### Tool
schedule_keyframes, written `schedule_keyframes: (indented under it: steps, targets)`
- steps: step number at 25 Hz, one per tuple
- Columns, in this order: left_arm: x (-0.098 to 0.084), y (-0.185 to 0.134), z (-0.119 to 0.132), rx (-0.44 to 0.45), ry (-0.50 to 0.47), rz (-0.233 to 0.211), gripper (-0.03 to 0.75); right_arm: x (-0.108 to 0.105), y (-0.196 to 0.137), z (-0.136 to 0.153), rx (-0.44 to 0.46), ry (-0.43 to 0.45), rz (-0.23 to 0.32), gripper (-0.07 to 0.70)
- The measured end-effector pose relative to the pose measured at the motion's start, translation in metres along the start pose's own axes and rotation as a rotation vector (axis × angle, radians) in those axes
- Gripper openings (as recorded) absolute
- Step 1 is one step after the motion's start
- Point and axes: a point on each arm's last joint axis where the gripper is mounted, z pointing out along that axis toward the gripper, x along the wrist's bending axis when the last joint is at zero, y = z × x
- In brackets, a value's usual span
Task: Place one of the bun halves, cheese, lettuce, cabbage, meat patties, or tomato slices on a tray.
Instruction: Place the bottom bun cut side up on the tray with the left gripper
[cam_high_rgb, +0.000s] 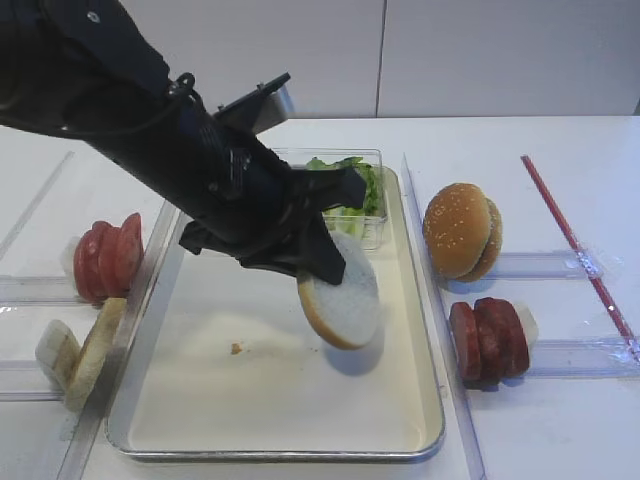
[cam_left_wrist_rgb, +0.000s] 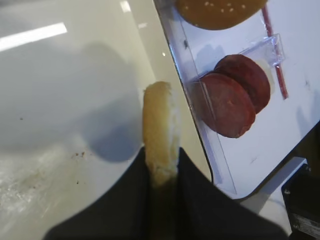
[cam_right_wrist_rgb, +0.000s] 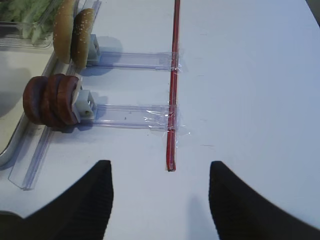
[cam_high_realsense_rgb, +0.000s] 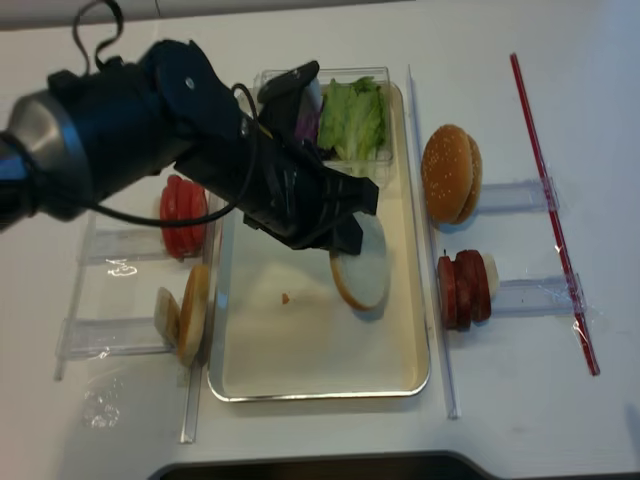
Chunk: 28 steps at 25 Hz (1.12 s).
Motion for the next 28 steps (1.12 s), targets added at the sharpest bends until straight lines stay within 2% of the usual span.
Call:
schedule_keyframes:
  steps: [4,9,15,20,24,28]
  targets:
    - [0.008,0.0,0.014,0.045,0.007,-0.006,0.09,0.0,0.0,0.0,0.0,0.0,0.0,0.463]
    - [0.022,0.005,0.011,0.051,0.016,-0.013,0.088,0.0,0.0,0.0,0.0,0.0,-0.008,0.463]
    - [0.042,-0.001,0.011,0.065,0.037,-0.066,0.087,0.0,0.0,0.0,0.002,0.0,-0.008,0.463]
    - [0.044,-0.006,0.015,0.07,0.017,-0.02,0.087,0.0,0.0,0.0,0.002,0.0,-0.008,0.463]
    - [0.045,-0.002,0.015,0.024,0.034,-0.002,0.087,0.0,0.0,0.0,0.002,0.0,-0.008,0.463]
    - [0.047,-0.001,0.015,0.018,0.051,0.016,0.085,0.0,0.0,0.0,0.002,0.0,-0.008,0.463]
